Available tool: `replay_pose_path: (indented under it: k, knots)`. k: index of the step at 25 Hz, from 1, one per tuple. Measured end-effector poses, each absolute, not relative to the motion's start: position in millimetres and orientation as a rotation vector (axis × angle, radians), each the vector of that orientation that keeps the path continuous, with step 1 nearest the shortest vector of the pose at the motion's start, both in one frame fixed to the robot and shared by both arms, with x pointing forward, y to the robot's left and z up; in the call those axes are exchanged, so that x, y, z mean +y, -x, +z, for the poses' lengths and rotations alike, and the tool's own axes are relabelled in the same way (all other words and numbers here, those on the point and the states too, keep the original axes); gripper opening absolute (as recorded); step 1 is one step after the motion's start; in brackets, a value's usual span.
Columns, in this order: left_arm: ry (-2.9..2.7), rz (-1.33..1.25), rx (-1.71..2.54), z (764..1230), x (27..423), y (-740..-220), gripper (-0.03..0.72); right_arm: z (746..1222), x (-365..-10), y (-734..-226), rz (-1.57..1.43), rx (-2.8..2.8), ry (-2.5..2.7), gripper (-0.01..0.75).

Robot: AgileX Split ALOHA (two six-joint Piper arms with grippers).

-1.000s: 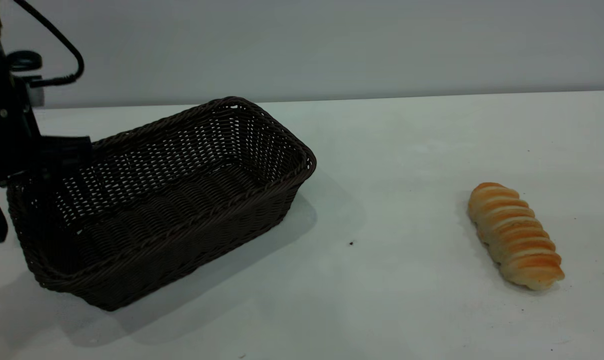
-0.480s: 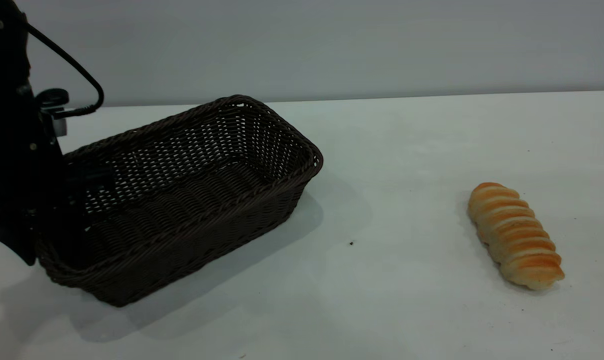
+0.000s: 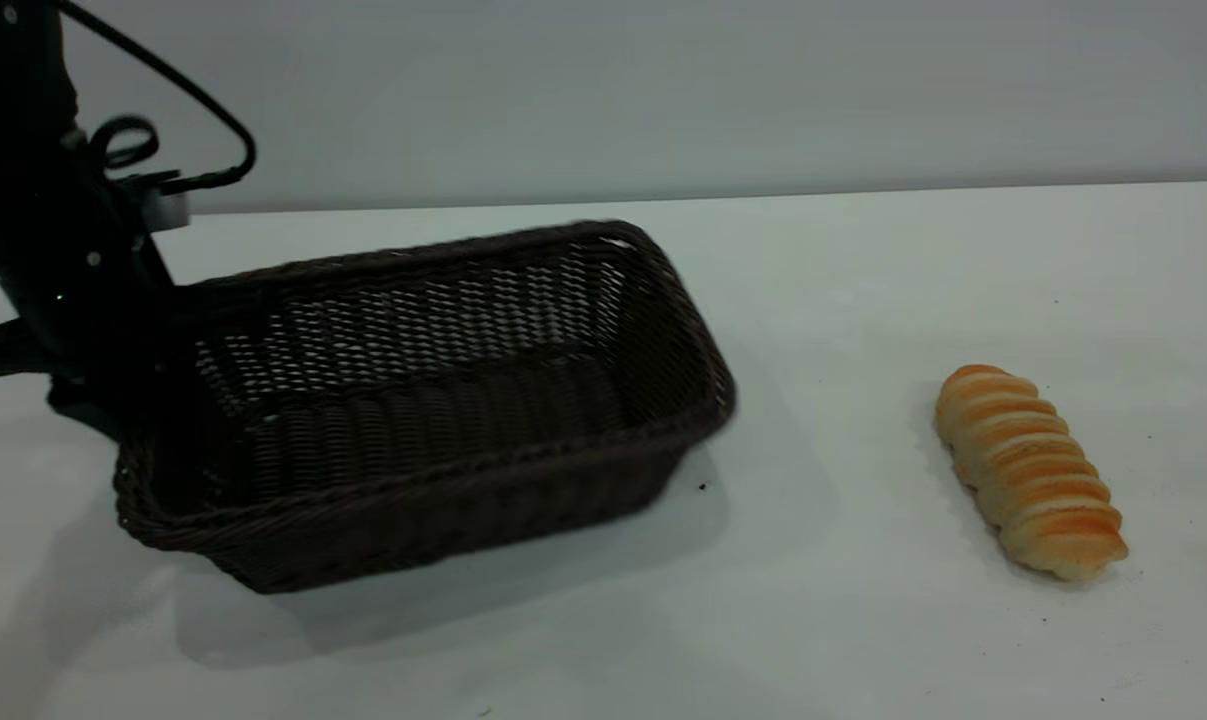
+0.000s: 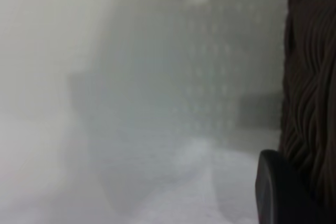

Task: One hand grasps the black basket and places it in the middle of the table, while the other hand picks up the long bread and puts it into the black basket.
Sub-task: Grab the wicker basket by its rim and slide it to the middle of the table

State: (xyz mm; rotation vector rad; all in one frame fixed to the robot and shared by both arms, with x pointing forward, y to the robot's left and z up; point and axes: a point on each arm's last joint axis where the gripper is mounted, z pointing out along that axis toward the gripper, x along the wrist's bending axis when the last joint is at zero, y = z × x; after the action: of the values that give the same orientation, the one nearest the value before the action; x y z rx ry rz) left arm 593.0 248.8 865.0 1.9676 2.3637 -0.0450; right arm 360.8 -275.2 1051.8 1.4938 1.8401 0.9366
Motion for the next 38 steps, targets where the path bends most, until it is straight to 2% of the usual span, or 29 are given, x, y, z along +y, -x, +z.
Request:
replay_pose_path:
  k: [7,15,23,25,28,30,32,34,38]
  knots:
    - [-2.095,-0.232,2.087,864.6,233.0,-592.2,0.138,1042.2,-269.1,-388.0,0.941,1.85,-1.543,0.384]
    - [-2.138,-0.226,1.975,865.0,230.0,-594.4,0.139,1039.6,-256.7,-444.4,0.897,1.906,-1.667,0.384]
    - [-2.049,-0.276,2.008,864.3,225.5,-595.2,0.141,993.4,-247.7,-494.9,0.72,2.039,-1.767,0.384]
    - [-2.03,-0.278,2.013,864.5,224.8,-595.8,0.192,982.2,-246.2,-503.5,0.697,2.057,-1.772,0.388]
    - [-2.015,-0.299,2.021,864.8,223.8,-595.2,0.368,965.4,-244.4,-511.7,0.669,2.08,-1.793,0.412]
    - [-2.0,-0.325,2.027,865.6,222.5,-594.4,0.536,953.7,-243.5,-515.4,0.644,2.101,-1.81,0.431]
    - [-1.994,-0.338,2.023,869.0,221.5,-593.9,0.634,944.4,-242.7,-518.7,0.631,2.108,-1.825,0.449]
    - [-2.008,-0.348,1.999,874.5,220.8,-593.2,0.664,935.7,-242.1,-522.9,0.628,2.104,-1.831,0.455]
    - [-2.046,-0.294,1.907,897.2,220.3,-596.0,0.639,920.2,-241.9,-530.5,0.624,2.088,-1.831,0.456]
